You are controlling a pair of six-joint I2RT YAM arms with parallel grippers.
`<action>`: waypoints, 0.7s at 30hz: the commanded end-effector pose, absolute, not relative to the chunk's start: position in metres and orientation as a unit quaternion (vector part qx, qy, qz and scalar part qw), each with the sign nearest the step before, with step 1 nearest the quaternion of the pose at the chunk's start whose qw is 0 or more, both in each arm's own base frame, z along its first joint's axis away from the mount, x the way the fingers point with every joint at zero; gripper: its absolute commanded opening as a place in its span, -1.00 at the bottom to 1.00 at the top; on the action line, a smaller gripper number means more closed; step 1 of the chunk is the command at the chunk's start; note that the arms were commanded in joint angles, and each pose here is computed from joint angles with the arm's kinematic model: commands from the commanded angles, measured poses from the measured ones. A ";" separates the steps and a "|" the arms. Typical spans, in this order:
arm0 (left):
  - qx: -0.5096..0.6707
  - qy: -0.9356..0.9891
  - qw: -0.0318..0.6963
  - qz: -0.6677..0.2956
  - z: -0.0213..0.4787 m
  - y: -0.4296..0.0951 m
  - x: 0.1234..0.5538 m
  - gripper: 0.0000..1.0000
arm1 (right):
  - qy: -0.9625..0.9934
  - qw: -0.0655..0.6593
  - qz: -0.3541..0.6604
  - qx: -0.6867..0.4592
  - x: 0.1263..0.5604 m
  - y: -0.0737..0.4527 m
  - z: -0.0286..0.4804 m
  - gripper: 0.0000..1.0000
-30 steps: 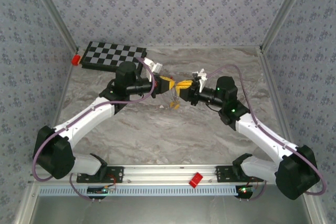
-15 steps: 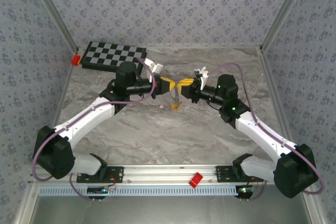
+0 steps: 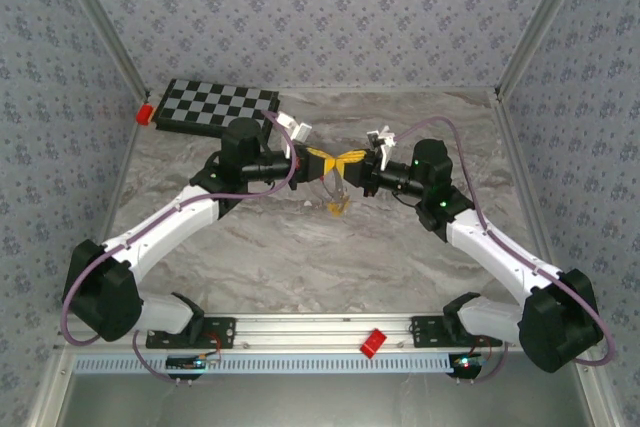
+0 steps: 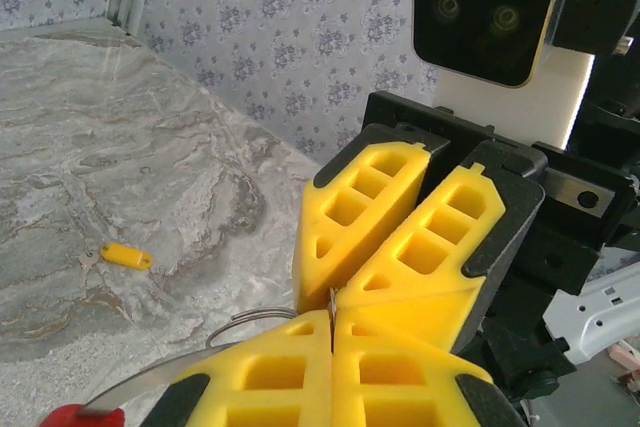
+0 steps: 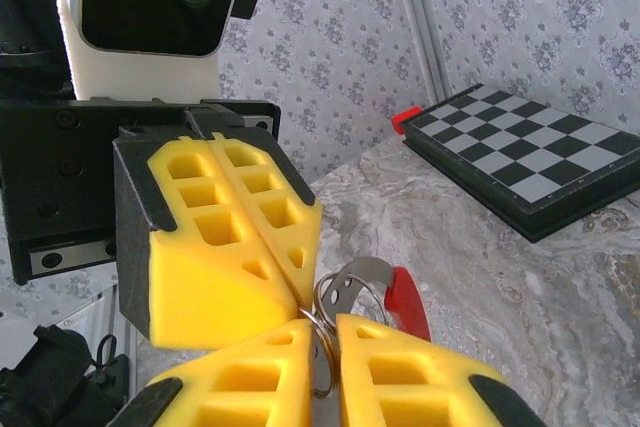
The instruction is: Put the keys on the keyring
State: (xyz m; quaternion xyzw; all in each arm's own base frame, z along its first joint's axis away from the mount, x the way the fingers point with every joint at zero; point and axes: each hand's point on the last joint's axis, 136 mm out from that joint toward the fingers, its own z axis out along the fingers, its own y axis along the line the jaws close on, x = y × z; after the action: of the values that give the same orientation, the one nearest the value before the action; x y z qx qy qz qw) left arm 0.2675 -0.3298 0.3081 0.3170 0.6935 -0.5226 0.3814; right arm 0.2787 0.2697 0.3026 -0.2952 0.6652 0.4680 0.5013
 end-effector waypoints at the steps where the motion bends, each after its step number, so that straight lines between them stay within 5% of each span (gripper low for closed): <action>1: 0.341 0.666 0.398 -0.532 0.330 -0.335 0.262 -1.00 | 0.636 0.508 0.489 -0.316 0.270 0.275 0.323 -0.92; 9: 0.330 0.667 0.400 -0.535 0.332 -0.335 0.265 -1.00 | 0.640 0.510 0.485 -0.307 0.273 0.273 0.322 -1.00; 15: 0.278 0.661 0.410 -0.564 0.338 -0.333 0.272 -0.39 | 0.629 0.531 0.498 -0.271 0.281 0.263 0.328 -1.00; 21: 0.202 0.655 0.432 -0.586 0.341 -0.326 0.286 -0.27 | 0.625 0.538 0.505 -0.256 0.284 0.260 0.330 -1.00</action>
State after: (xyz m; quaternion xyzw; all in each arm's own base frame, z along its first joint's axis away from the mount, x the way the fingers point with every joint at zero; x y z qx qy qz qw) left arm 0.2797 -0.3298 0.3192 0.2434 0.6807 -0.5615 0.4026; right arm 0.2832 0.2629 0.3142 -0.2647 0.6470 0.4959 0.5152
